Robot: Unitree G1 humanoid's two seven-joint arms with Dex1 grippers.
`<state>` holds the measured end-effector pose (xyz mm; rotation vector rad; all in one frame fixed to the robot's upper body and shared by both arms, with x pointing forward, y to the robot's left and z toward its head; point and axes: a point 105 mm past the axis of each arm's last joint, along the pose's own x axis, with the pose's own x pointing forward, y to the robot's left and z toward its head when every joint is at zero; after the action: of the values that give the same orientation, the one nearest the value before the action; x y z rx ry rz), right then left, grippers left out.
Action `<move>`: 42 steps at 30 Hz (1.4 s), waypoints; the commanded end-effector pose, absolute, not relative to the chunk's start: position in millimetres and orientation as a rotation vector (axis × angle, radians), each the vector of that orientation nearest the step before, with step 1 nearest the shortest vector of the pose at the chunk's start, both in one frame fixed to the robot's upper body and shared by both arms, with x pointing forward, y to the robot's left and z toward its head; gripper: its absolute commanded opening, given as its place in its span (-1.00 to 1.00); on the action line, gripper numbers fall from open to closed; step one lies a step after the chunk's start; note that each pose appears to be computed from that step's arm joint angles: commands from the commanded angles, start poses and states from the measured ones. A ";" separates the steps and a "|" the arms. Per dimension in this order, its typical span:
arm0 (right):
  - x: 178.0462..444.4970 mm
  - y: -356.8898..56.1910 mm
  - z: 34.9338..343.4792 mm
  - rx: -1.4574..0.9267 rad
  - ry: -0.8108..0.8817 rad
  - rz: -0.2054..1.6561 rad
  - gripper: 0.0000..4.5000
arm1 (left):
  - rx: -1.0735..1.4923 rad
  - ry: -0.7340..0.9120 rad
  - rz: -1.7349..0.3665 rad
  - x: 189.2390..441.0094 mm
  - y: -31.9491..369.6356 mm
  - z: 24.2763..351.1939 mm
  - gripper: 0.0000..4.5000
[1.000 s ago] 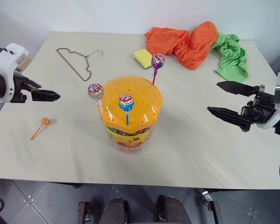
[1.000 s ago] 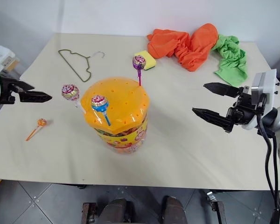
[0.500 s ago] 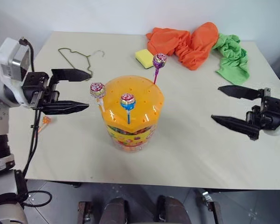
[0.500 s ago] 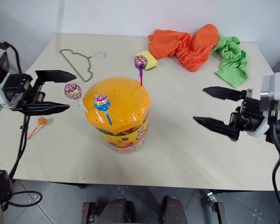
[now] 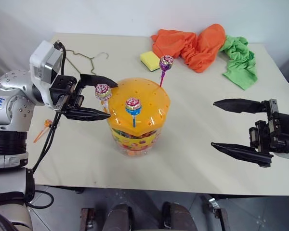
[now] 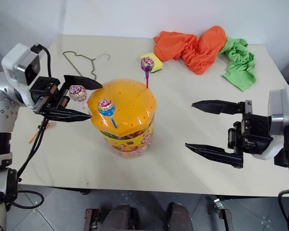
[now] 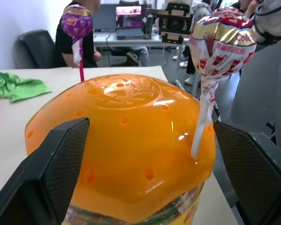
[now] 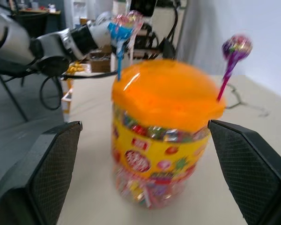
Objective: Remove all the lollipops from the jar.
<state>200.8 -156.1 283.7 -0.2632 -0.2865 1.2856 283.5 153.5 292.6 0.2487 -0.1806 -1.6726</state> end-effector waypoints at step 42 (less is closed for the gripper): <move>219.9 -184.8 285.1 -0.305 -0.294 1.187 1.00 | 0.239 0.187 -0.478 363.6 268.2 310.9 -0.97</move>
<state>222.1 -186.1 279.2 -0.2699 -0.2652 1.1783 362.5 254.0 318.8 0.2291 0.1097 -0.5846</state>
